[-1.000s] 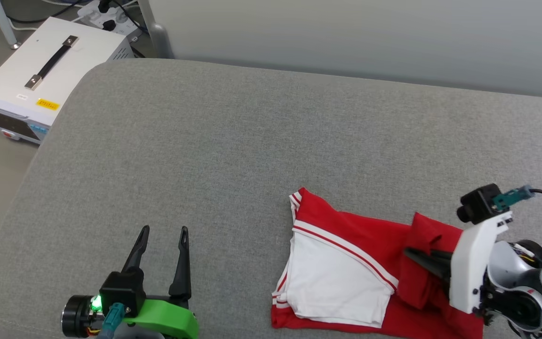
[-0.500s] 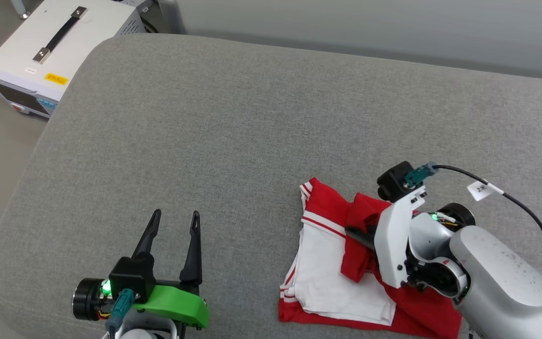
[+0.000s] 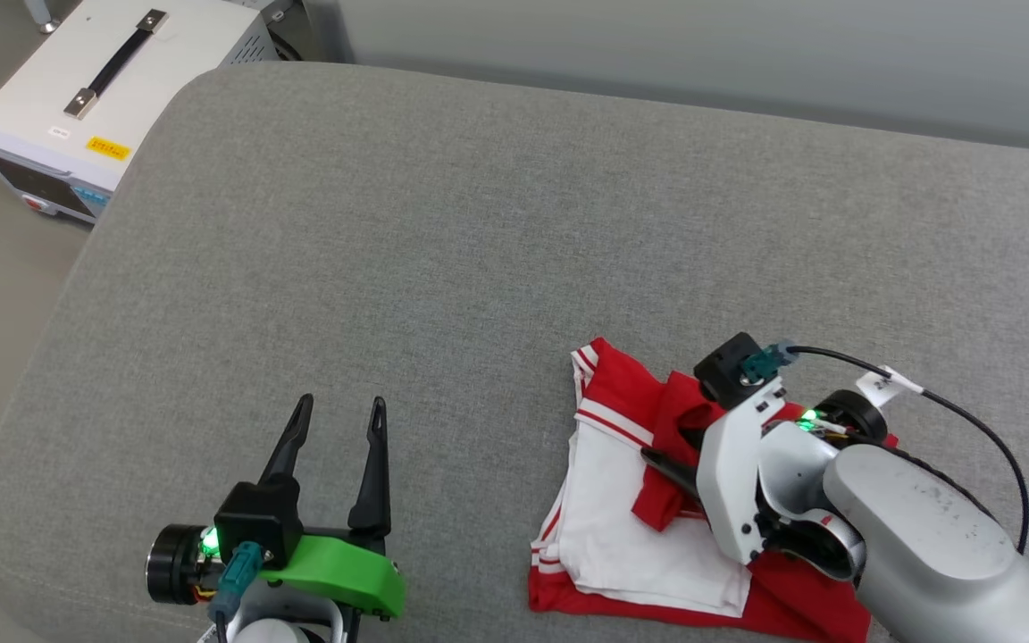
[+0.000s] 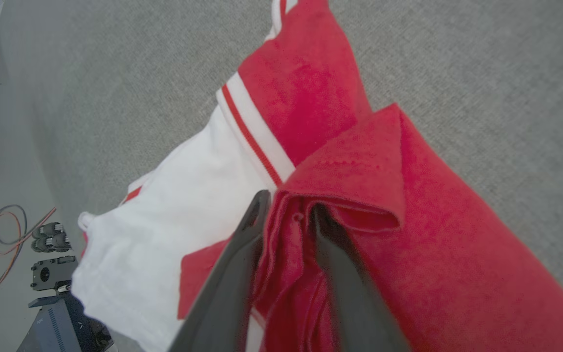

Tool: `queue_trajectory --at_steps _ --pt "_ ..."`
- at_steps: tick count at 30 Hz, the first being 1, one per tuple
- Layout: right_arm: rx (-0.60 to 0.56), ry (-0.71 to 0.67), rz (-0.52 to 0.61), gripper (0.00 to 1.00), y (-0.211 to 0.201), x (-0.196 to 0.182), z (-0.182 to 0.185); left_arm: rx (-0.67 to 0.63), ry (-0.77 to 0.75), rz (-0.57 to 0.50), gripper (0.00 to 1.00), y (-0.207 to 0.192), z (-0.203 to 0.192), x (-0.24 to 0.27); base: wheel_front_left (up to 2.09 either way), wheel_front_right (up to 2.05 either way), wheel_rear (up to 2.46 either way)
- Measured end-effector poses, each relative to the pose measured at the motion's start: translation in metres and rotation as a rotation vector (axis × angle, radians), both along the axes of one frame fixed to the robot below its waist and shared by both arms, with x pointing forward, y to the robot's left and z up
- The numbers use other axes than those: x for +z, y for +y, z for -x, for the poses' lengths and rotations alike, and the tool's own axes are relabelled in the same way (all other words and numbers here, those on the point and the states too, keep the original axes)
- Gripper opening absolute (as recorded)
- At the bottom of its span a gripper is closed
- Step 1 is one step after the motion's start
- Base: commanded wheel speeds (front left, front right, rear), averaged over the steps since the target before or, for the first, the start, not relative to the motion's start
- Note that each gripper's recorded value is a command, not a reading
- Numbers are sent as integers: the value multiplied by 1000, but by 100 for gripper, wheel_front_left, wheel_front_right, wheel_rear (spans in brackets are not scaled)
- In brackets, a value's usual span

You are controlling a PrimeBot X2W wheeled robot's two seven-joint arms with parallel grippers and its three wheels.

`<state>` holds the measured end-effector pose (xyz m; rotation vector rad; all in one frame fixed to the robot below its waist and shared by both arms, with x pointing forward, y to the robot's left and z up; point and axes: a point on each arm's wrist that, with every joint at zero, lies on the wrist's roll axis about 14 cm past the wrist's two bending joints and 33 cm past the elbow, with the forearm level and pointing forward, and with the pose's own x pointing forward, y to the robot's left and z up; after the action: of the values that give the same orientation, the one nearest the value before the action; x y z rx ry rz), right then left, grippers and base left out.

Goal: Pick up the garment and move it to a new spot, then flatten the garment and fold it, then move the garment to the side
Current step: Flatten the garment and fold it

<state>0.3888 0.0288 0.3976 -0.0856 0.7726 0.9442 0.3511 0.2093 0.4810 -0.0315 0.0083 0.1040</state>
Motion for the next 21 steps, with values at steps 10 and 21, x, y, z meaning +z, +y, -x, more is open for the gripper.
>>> queue_trajectory --at_steps 10,21 --pt "-180 -376 -241 100 -47 88 -32 -25 -36 5 100 -8 3 10 0 0 0" --pt "-534 -704 -316 100 -146 138 -34 -86 -74 -8 100 -25 2 21 0 0 0"
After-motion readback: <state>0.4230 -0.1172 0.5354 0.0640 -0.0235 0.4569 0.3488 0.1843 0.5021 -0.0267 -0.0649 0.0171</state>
